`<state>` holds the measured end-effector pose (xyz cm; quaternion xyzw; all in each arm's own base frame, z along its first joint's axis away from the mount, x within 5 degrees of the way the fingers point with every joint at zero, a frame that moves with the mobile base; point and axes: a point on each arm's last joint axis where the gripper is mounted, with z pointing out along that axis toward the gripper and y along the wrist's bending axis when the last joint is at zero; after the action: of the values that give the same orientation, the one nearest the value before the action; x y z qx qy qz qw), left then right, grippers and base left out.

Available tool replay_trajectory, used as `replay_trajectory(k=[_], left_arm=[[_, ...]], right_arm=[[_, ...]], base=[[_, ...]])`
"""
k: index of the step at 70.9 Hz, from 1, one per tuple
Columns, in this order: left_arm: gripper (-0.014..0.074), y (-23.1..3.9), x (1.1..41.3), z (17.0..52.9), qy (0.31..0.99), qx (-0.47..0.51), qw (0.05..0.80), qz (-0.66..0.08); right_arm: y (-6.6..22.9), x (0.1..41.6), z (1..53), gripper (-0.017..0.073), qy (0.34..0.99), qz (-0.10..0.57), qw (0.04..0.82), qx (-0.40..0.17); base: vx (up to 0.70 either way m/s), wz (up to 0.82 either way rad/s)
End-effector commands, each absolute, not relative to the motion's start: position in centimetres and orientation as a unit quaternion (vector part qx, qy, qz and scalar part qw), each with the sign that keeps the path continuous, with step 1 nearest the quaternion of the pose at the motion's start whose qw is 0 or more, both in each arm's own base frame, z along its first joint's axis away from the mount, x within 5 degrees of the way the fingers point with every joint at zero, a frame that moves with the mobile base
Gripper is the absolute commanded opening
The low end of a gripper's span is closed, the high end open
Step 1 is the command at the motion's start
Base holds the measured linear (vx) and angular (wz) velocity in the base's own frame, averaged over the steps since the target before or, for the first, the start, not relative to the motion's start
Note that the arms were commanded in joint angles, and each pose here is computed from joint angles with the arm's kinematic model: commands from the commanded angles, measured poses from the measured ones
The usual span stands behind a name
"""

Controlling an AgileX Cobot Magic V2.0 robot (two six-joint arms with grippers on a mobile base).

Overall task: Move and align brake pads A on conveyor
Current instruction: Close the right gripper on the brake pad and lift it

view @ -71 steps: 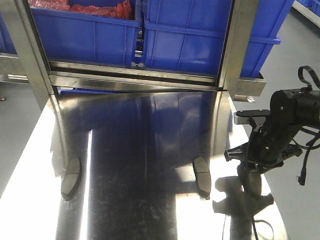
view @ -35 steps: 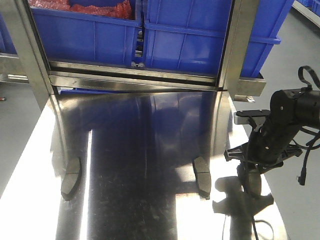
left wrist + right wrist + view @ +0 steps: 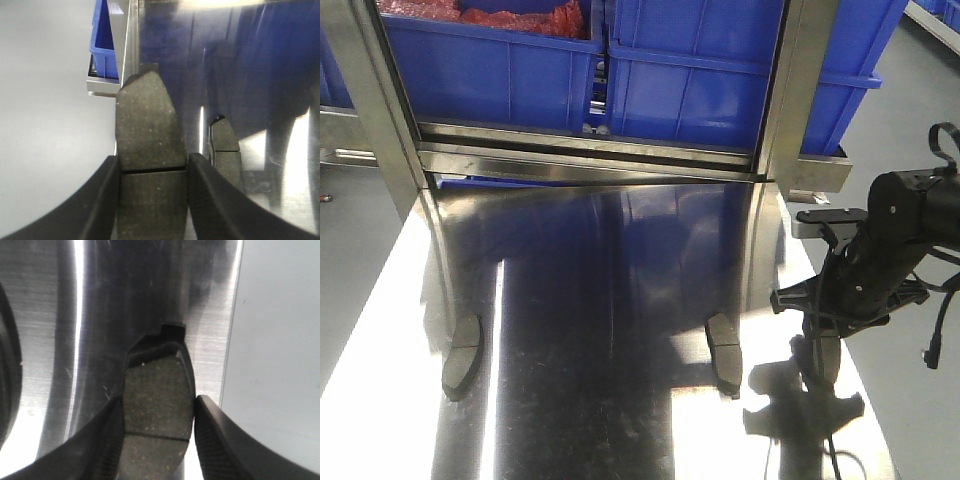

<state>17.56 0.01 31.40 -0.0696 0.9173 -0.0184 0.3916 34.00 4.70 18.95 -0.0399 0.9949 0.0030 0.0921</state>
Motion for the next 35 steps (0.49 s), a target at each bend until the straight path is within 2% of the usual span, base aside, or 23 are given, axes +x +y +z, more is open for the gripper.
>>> replay_trajectory(k=[1, 35], left_arm=[[0.0118, -0.1, 17.9, 33.1, 0.893, -0.064, 0.446, -0.024], [0.0118, -0.1, 17.9, 33.1, 0.893, -0.064, 0.446, -0.024]], right_arm=[[4.7, 34.0, 22.0, 0.0086, 0.988, 0.011, 0.152, -0.039], [4.7, 32.8, 26.2, 0.0086, 0.975, 0.029, 0.220, -0.032]], base=[[0.00, 0.00], [0.00, 0.00]])
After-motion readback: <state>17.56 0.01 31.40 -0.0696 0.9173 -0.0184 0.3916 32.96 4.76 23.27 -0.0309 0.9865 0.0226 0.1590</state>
